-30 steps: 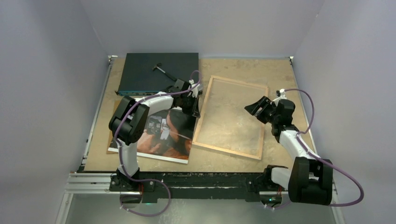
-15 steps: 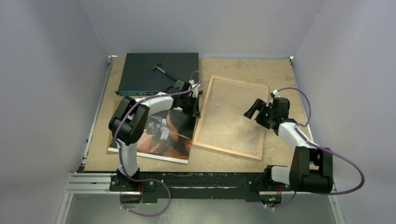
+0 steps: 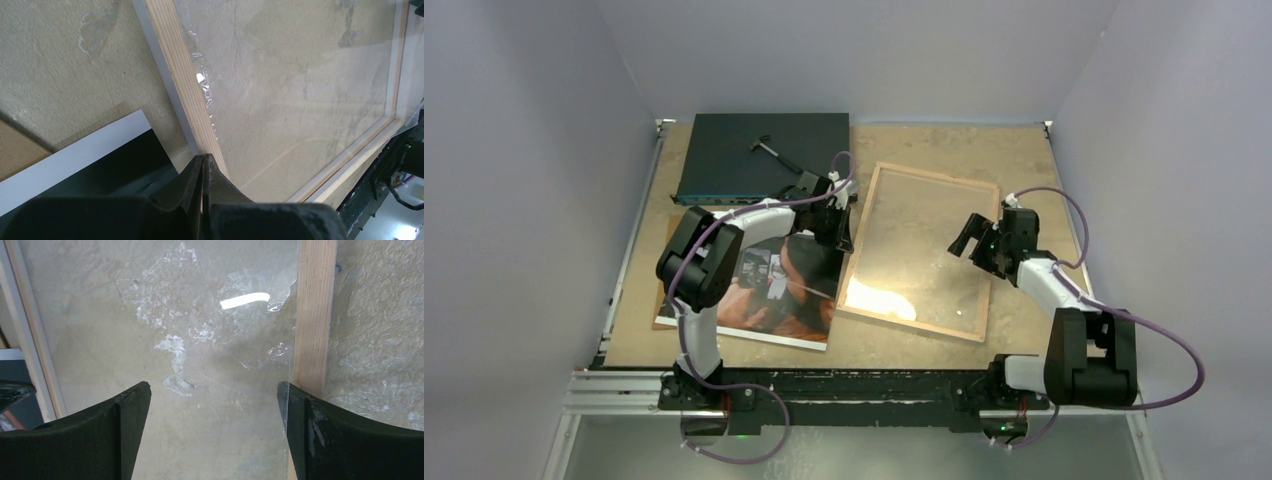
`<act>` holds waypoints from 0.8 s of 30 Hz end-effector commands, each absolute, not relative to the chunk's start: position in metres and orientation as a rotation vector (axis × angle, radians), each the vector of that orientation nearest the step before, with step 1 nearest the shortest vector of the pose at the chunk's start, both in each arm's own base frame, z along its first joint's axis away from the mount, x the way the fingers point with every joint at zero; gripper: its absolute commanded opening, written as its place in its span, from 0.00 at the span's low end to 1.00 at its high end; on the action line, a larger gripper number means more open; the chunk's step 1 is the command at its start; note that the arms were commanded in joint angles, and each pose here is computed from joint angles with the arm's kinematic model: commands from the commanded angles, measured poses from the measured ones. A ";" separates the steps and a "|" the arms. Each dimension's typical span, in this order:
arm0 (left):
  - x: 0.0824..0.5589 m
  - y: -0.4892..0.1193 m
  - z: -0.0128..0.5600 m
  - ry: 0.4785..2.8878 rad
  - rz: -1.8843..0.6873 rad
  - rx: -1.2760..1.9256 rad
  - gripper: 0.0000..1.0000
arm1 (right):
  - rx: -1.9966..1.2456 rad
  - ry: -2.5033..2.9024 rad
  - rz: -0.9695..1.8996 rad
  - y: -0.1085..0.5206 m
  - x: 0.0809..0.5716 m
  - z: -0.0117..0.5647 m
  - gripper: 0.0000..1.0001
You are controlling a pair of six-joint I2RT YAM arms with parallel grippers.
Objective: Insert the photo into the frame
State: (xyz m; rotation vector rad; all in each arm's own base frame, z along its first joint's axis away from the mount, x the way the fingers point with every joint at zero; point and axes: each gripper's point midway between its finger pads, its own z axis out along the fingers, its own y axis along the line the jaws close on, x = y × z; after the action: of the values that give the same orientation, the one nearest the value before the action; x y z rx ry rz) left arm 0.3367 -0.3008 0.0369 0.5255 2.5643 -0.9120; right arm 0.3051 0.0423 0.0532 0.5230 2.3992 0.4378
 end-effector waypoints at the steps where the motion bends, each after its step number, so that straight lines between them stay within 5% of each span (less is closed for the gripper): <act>1: 0.321 -0.301 0.027 2.608 -0.896 0.542 0.00 | 0.441 2.368 0.431 0.054 0.322 0.071 0.99; 24: 0.322 -0.298 0.035 2.591 -0.899 0.541 0.00 | 0.447 2.444 0.179 0.032 0.319 0.068 0.99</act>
State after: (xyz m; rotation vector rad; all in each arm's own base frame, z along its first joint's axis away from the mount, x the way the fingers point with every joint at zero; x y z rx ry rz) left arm 0.3368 -0.3001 0.0376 0.5238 2.5633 -0.9083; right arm 0.3127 0.0399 0.0576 0.4497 2.4644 0.2505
